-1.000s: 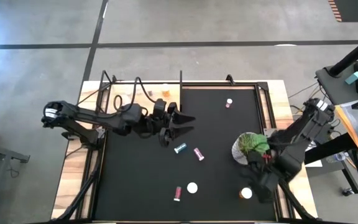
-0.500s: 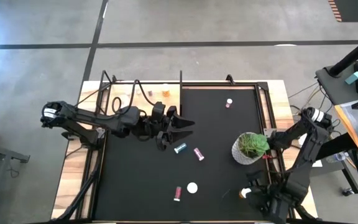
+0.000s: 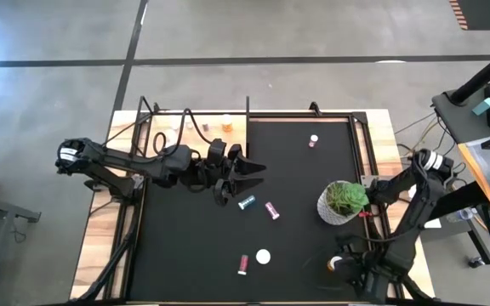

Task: Pick and place medicine bottles onto shelf by color
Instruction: Put the right orange pill bottle into the shelf

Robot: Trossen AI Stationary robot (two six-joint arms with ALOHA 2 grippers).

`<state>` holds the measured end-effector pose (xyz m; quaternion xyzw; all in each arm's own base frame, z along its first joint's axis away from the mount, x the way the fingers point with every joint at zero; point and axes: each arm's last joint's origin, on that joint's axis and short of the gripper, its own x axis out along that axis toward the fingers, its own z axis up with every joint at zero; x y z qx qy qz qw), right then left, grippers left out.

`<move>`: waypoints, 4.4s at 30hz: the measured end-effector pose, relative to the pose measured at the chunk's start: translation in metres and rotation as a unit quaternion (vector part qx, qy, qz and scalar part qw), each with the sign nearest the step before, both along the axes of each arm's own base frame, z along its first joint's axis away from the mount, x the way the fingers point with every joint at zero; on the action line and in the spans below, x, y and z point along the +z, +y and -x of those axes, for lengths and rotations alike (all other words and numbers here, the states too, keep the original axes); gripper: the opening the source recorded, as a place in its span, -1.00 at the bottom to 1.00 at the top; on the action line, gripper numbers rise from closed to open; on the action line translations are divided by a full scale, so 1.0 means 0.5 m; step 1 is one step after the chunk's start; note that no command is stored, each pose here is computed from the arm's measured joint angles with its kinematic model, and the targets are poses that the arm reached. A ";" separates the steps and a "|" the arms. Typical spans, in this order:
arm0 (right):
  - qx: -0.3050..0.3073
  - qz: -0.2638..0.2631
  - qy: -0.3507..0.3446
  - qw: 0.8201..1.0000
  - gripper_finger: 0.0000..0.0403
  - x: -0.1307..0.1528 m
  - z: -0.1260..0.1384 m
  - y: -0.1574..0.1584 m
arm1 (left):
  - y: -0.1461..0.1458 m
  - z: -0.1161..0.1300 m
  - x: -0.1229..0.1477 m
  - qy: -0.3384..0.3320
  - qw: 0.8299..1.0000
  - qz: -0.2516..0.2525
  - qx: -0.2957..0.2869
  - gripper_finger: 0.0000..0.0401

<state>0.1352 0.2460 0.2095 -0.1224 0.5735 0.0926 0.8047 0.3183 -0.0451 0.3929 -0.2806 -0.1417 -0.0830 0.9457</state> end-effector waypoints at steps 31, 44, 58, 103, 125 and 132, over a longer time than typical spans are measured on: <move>0.014 -0.063 0.000 0.998 0.11 -0.050 0.006 -0.005 | 0.000 0.000 -0.001 0.001 1.000 0.000 0.000 0.07; -0.032 -0.099 0.022 0.994 -0.02 -0.049 0.007 -0.001 | 0.000 -0.001 -0.005 0.007 1.000 -0.001 0.000 0.07; -0.086 -0.200 -0.046 0.975 -0.01 0.081 0.009 -0.063 | -0.005 -0.001 -0.008 0.008 0.998 -0.060 -0.025 0.07; -0.344 -0.134 -0.280 0.886 -0.01 0.304 -0.379 -0.419 | 0.067 -0.001 -0.122 0.333 0.892 -0.297 0.077 0.07; -0.301 -0.141 -0.303 0.893 -0.01 0.335 -0.373 -0.422 | 0.073 -0.026 -0.138 0.327 0.894 -0.291 0.093 0.07; -0.323 -0.155 -0.290 0.887 -0.01 0.331 -0.370 -0.422 | 0.073 -0.026 -0.138 0.326 0.895 -0.290 0.095 0.07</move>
